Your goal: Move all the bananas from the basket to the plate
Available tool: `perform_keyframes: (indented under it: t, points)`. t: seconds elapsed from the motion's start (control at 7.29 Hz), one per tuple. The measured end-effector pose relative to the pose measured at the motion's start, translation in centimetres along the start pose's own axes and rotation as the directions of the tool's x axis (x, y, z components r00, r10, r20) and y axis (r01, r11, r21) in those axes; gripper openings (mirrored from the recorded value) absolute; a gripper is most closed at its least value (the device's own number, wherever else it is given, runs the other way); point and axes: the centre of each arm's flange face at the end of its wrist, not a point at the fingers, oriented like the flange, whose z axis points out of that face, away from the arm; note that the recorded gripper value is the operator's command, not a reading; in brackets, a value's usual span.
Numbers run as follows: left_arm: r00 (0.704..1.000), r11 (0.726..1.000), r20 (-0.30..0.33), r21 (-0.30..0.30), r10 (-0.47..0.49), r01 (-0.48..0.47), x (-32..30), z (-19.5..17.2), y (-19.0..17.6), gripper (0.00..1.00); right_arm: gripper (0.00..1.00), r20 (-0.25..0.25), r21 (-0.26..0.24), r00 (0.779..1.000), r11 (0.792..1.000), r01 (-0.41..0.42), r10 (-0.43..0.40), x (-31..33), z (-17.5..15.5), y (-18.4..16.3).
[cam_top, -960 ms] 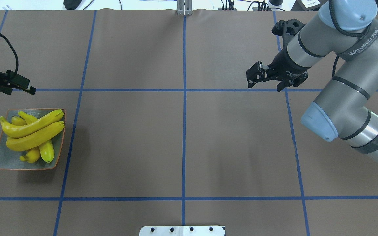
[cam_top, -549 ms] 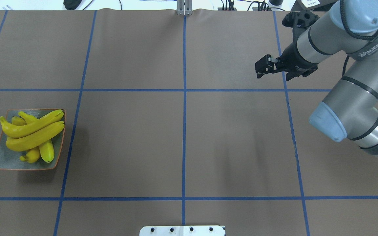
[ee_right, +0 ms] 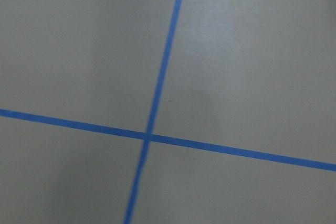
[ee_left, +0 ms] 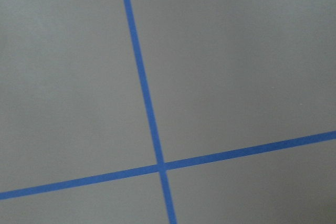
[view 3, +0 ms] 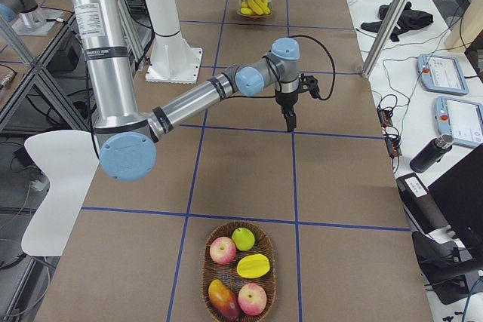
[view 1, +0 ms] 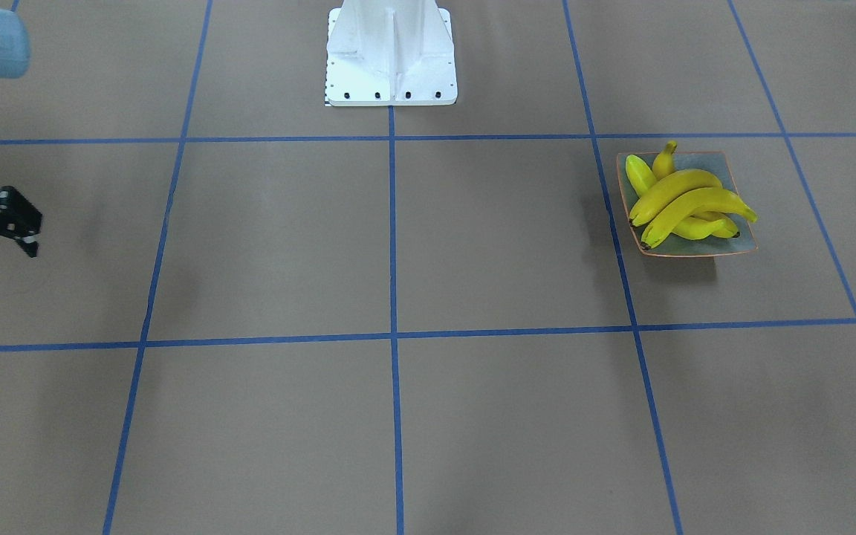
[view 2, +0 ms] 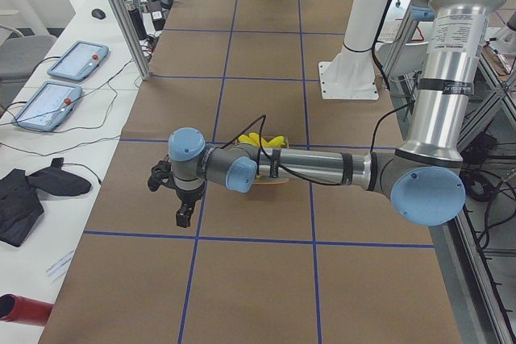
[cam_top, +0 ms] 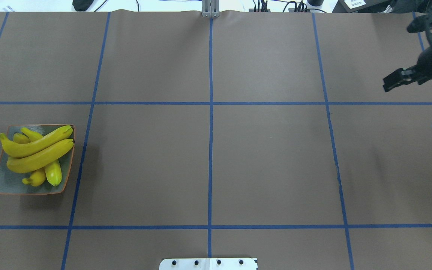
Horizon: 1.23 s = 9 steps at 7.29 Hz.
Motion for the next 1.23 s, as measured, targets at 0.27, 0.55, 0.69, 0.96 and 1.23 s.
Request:
perform_keyframes:
  t: [0.27, 0.55, 0.69, 0.96, 1.23]
  points:
    - [1.0, 1.0, 0.013, 0.002, -0.029, 0.029, -2.2, -0.7, 1.0, 1.0, 1.0, 0.02, -0.071, 0.992, 0.99, -0.12, 0.122, 13.5, 0.4, 3.4]
    - [0.998, 0.998, 0.019, 0.006, -0.059, 0.059, -3.8, -1.2, 1.8, 1.0, 1.0, 0.054, -0.113, 0.985, 0.981, -0.159, 0.166, 23.2, 1.7, 7.1]
    - [0.997, 0.997, 0.023, -0.005, -0.07, 0.071, -4.4, -0.6, 2.5, 1.0, 1.0, 0.057, -0.125, 0.98, 0.975, -0.184, 0.192, 25.4, 2.0, 8.2]
    - [0.996, 0.996, 0.024, -0.029, -0.09, 0.09, -5.2, 0.5, 3.3, 1.0, 1.0, 0.054, -0.141, 0.966, 0.96, -0.242, 0.251, 27.2, 0.8, 9.4]
    - [0.994, 0.994, 0.017, -0.038, -0.103, 0.104, -5.4, 0.9, 3.3, 1.0, 1.0, 0.057, -0.149, 0.961, 0.954, -0.261, 0.272, 27.0, -0.2, 9.9]
